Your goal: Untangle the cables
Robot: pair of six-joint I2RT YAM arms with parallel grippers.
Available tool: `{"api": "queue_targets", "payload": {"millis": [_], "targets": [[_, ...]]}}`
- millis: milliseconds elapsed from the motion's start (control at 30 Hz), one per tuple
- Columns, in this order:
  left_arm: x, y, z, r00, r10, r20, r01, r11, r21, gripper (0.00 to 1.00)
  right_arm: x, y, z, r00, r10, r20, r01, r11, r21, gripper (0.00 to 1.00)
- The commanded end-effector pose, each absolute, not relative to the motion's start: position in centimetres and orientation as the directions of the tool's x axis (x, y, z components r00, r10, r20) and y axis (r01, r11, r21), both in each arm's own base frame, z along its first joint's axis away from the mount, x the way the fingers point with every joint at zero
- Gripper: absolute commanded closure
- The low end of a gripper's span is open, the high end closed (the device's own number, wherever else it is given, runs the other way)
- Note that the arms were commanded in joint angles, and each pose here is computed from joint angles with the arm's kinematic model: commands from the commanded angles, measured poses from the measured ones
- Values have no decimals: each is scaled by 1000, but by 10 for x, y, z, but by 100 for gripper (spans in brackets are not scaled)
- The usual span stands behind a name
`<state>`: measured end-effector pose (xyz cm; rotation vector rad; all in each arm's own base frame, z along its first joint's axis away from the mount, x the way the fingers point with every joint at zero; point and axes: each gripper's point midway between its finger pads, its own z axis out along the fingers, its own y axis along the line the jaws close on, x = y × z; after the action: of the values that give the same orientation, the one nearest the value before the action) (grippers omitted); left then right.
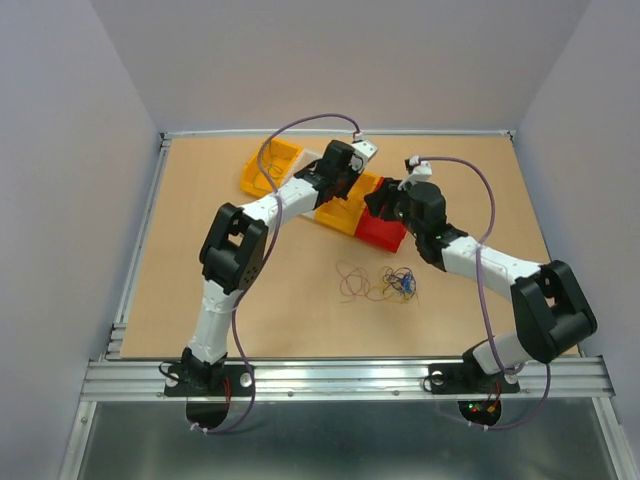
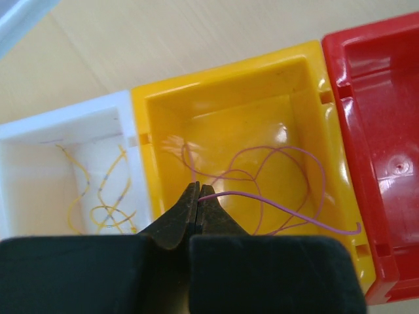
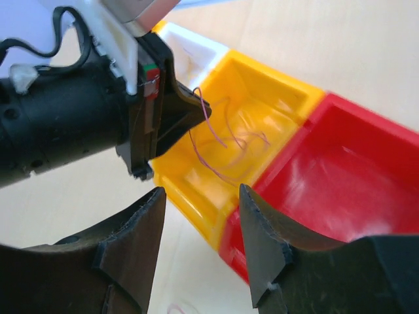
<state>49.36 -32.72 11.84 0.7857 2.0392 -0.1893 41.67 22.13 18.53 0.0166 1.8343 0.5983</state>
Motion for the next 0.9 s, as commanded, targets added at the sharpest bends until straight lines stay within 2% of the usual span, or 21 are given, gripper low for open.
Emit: {"api": "queue_targets", "payload": {"millis": [0, 133, 167, 300, 433, 600, 800, 867], "targets": [[487, -336, 110, -381, 533, -755, 612, 758, 226, 100, 391, 196, 195, -300, 332, -894, -234, 883, 406, 46], [487, -343, 104, -403, 548, -733, 631, 746, 212, 98, 345, 177, 206, -262, 379, -888, -263, 857, 443, 46], [487, -343, 104, -405, 550, -730, 630, 747, 212, 93, 335, 169, 194, -274, 375, -886, -244, 864, 441, 46], [486, -343, 111, -404, 550, -731, 634, 744, 209, 81, 305, 150, 207, -238, 396, -887, -242, 860, 449, 46], [483, -338, 135, -383, 535, -753, 622, 752, 218, 68, 291, 151, 191, -273, 409, -871, -252, 843, 475, 46], [484, -331, 159, -360, 518, -776, 597, 767, 235, 65, 292, 160, 165, -337, 388, -858, -261, 837, 482, 46], [481, -326, 177, -336, 500, -798, 602, 766, 226, 36, 292, 165, 150, -370, 372, -851, -267, 835, 481, 46], [481, -325, 178, -332, 507, -796, 612, 757, 227, 31, 292, 165, 150, -369, 373, -851, -267, 835, 481, 46]]}}
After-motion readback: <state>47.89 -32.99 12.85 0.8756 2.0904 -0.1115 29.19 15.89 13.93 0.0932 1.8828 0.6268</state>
